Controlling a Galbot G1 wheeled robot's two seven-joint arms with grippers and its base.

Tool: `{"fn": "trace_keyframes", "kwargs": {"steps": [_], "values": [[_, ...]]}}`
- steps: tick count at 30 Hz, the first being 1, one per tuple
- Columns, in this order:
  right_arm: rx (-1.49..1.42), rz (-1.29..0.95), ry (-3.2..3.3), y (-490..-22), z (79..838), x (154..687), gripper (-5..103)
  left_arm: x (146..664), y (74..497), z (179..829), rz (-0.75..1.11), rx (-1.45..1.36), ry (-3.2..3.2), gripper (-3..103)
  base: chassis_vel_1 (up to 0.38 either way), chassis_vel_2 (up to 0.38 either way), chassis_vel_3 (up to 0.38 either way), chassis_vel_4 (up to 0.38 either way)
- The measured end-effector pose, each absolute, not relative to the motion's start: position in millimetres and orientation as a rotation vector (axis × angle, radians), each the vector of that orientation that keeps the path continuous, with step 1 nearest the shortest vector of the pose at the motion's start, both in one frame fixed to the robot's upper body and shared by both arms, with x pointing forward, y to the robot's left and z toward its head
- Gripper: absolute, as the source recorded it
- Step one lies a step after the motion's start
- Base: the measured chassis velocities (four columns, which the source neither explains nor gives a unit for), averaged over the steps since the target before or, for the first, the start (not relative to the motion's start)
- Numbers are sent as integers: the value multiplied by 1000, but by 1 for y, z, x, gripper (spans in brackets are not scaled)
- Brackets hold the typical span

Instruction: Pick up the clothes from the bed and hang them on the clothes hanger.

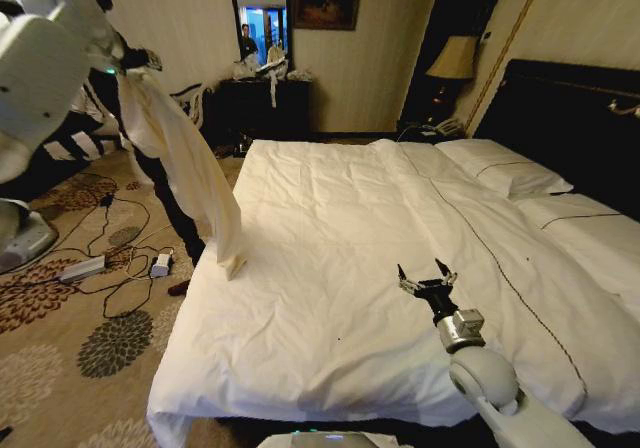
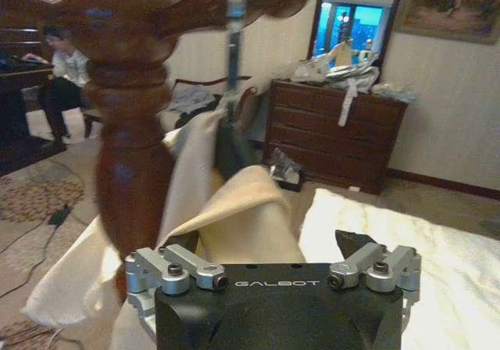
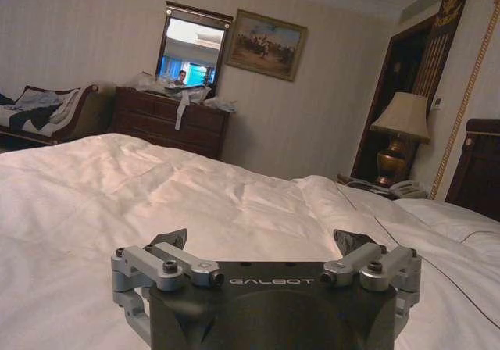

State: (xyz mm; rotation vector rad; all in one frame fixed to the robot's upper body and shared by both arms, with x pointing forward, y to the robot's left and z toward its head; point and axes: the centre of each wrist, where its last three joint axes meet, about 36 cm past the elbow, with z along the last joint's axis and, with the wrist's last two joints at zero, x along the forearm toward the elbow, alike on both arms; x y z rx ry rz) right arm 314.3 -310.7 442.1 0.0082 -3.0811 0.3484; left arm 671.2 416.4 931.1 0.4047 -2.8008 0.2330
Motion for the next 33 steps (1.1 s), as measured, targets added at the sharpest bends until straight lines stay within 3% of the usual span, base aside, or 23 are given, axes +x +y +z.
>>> {"fn": "trace_keyframes", "kwargs": {"steps": [33], "values": [[8,349,-3081,-311,442,314,100,590,408,912,124,300,-2804,100,0,0,0,0]]}}
